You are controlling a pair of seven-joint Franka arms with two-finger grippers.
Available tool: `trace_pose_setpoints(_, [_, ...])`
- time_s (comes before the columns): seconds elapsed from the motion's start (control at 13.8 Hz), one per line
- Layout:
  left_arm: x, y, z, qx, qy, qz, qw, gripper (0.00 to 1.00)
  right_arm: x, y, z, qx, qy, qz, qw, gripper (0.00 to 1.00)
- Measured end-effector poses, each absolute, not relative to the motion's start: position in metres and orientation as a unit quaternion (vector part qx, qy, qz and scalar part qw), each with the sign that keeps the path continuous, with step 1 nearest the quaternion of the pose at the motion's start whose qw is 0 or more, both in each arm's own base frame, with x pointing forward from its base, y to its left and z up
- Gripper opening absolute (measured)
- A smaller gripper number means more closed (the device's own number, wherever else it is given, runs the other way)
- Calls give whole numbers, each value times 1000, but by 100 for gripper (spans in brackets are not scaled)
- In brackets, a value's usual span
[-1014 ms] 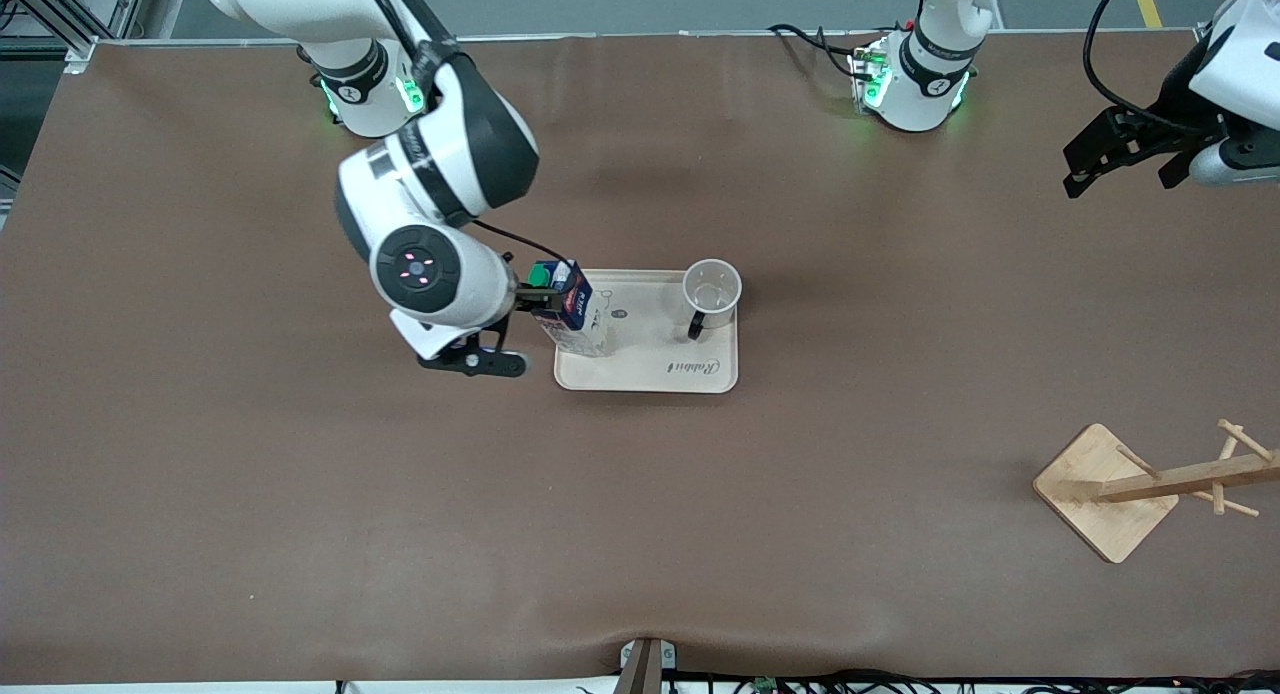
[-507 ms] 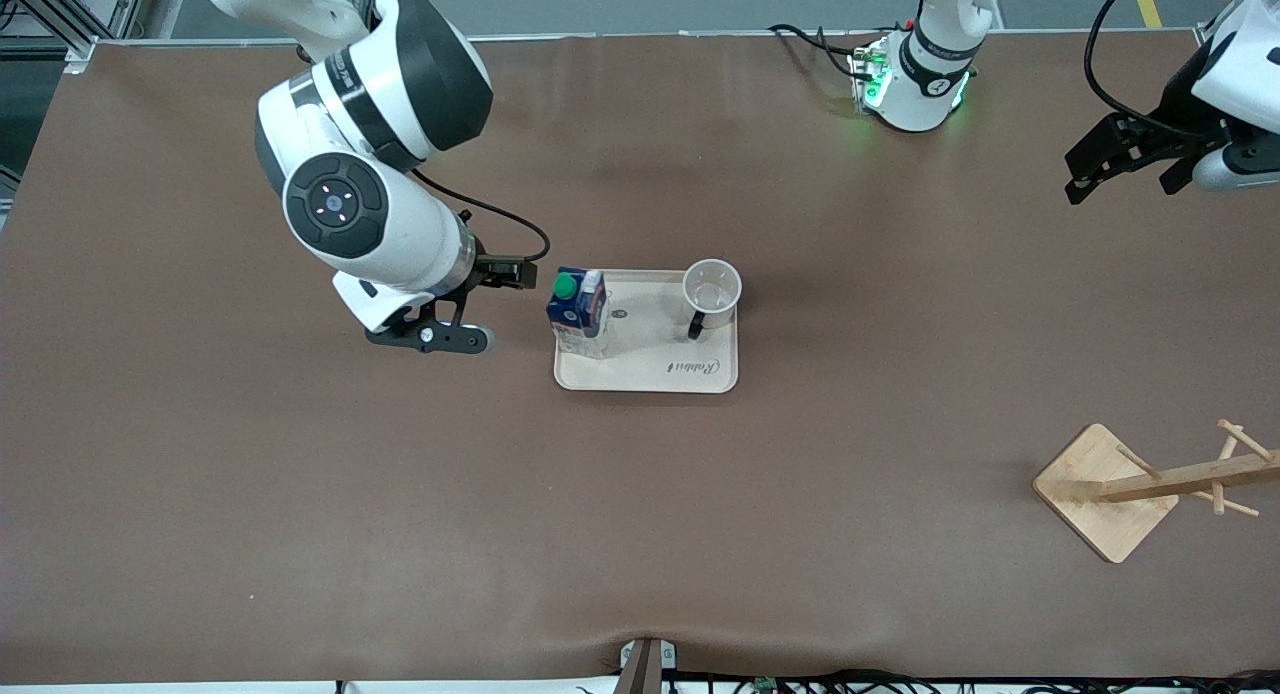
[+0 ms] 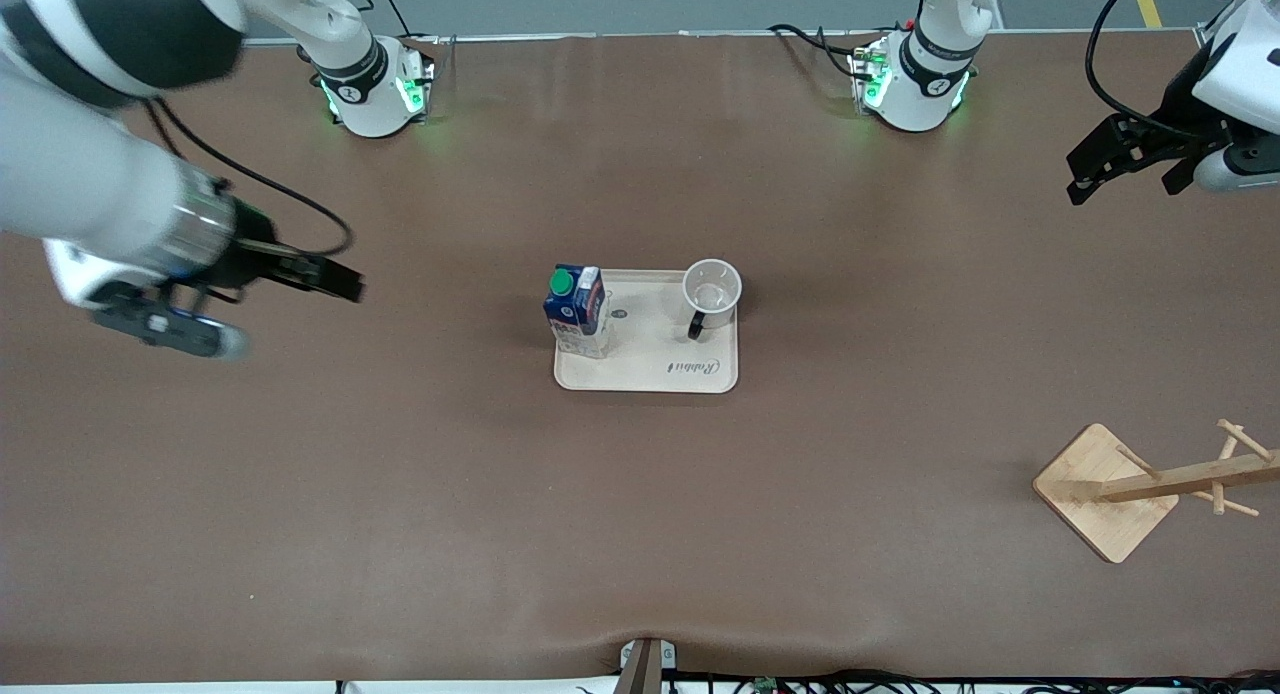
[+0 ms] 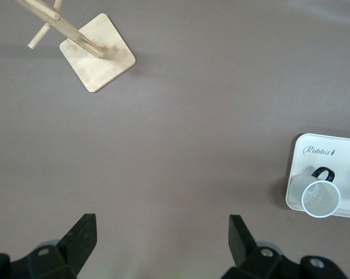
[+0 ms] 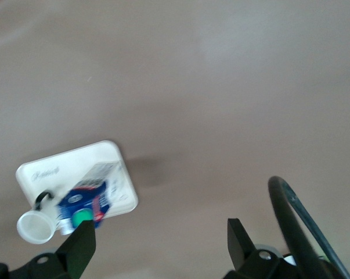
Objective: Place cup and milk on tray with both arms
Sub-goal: 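Open the right gripper and withdraw it from the milk carton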
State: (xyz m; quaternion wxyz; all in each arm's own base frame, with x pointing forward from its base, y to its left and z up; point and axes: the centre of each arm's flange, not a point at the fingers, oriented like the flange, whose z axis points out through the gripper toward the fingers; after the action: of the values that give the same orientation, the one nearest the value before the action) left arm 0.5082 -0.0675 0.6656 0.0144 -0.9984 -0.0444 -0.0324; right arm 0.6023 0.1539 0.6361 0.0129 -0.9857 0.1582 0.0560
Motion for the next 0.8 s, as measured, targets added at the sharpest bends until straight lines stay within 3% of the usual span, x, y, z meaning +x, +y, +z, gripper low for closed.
trace_pose_setpoints(0.29, [509, -67, 666, -998, -45, -33, 14, 100, 567, 150, 673, -987, 144, 17, -65, 100])
trace_pose_setpoints(0.58, [509, -65, 666, -998, -47, -33, 14, 100, 569, 76, 672, -991, 115, 35, -61, 100])
trace_pose_setpoints(0.8, [509, -64, 666, -998, -48, -33, 14, 100, 576, 4, 656, -992, 116, 53, -22, 100])
